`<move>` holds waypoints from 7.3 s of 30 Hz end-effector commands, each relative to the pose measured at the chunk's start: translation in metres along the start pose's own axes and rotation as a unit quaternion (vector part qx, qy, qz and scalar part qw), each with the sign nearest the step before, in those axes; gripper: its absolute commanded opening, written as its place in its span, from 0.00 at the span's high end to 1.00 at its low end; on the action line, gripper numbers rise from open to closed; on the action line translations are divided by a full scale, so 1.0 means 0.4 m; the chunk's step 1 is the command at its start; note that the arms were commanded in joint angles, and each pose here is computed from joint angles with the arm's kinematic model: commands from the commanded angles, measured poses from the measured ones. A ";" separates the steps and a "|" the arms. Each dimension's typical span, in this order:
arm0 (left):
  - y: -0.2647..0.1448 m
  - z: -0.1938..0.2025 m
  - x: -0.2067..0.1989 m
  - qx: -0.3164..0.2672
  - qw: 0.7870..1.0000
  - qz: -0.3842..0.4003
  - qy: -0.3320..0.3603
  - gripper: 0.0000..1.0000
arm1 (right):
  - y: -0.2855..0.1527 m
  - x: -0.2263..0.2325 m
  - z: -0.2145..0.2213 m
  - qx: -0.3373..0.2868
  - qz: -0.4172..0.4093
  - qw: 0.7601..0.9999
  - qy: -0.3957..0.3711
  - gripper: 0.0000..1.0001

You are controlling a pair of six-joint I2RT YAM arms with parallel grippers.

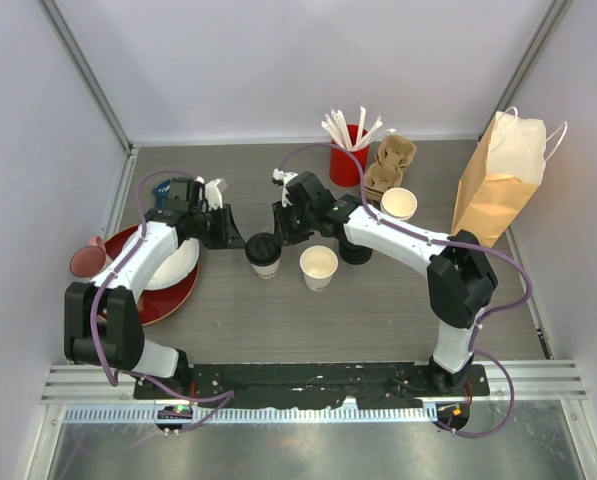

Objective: Pack the takeout coffee

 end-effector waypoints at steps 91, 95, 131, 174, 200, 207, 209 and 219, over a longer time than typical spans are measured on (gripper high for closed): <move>-0.159 -0.087 -0.062 -0.078 0.989 -0.064 0.104 0.60 | -0.397 -0.297 -0.015 -0.127 0.318 0.938 0.062 0.51; -0.167 -0.080 -0.059 -0.079 0.988 -0.074 0.110 0.60 | -0.368 -0.330 0.030 -0.094 0.333 0.936 0.069 0.51; -0.172 -0.063 -0.051 -0.087 0.985 -0.081 0.124 0.59 | -0.154 -0.410 0.053 0.015 0.339 0.937 0.082 0.71; -0.177 -0.067 -0.057 -0.090 0.985 -0.076 0.125 0.59 | -0.196 -0.388 0.010 -0.011 0.328 0.943 0.056 0.99; -0.225 -0.141 -0.120 -0.135 0.980 -0.052 0.135 0.59 | -0.338 -0.121 0.046 -0.110 0.181 0.974 -0.077 0.99; -0.210 -0.139 -0.172 -0.123 0.981 -0.030 0.147 0.58 | -0.291 -0.103 0.105 -0.075 0.169 0.976 -0.114 0.99; -0.209 -0.133 -0.169 -0.122 0.981 -0.033 0.145 0.58 | -0.282 -0.107 0.110 -0.072 0.173 0.975 -0.120 0.99; -0.211 -0.116 -0.160 -0.123 0.980 -0.040 0.152 0.58 | -0.257 -0.096 0.086 -0.079 0.158 0.975 -0.131 0.99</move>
Point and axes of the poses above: each gripper's point midway between its finger pads, its own y axis out along the fingers, its own x axis along the line the jaws close on, z = x × y, the point moved 9 cm from there along -y, back along the fingers, and after that the axes turned 1 degree about y, right-handed, at the moved point
